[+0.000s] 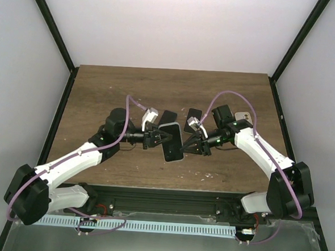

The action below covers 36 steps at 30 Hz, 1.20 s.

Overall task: Take the phone out of the phone case
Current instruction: Adjust the phone case at the center of the board, then remove the phone case from the phone.

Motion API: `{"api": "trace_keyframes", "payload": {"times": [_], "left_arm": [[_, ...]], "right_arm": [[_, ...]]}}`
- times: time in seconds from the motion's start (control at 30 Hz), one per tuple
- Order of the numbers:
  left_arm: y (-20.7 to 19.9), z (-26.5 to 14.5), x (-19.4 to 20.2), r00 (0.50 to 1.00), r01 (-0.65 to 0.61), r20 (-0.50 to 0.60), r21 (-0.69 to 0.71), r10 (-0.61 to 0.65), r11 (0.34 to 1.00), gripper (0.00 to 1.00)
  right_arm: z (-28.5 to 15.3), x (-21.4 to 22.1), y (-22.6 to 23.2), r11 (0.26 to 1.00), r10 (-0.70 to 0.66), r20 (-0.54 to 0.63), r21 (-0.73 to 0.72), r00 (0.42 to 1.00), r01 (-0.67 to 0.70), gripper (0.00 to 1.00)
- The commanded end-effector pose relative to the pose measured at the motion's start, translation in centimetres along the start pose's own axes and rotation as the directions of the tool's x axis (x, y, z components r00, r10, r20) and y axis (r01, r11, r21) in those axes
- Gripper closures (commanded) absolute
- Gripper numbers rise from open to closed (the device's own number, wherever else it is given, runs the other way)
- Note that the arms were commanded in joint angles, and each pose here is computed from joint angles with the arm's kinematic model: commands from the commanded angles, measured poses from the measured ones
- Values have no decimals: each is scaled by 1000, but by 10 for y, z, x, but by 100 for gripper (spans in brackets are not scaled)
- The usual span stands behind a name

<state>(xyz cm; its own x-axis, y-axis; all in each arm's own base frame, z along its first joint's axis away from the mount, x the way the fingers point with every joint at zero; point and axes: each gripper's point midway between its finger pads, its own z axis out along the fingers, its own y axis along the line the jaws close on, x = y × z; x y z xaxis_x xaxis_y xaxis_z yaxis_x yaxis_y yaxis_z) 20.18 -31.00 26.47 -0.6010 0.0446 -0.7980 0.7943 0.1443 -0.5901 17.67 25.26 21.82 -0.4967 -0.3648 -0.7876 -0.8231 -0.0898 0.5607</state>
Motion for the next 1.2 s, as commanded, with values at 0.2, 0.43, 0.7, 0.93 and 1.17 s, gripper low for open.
{"api": "trace_keyframes", "payload": {"times": [0.2, 0.43, 0.7, 0.93, 1.17], "left_arm": [[-21, -2, -9, 999, -39, 14, 64, 38, 997, 100], [-29, -2, -12, 1000, -26, -2, 96, 26, 995, 100], [-43, -3, -19, 999, -35, 25, 171, 31, 985, 100], [-48, -3, -22, 999, -51, 30, 202, 45, 978, 100], [-51, -1, -18, 999, -45, -4, 241, 48, 969, 100]], "right_arm": [[-5, -18, 12, 995, -104, 15, 1, 994, 104, 78], [-13, -10, 24, 936, -333, -86, 94, 939, 340, 49], [-6, 24, 11, 909, -355, -231, 142, 906, 392, 48], [12, 39, 31, 897, -400, -281, 75, 872, 436, 50], [10, 31, 45, 880, -439, -278, 60, 855, 471, 57]]}}
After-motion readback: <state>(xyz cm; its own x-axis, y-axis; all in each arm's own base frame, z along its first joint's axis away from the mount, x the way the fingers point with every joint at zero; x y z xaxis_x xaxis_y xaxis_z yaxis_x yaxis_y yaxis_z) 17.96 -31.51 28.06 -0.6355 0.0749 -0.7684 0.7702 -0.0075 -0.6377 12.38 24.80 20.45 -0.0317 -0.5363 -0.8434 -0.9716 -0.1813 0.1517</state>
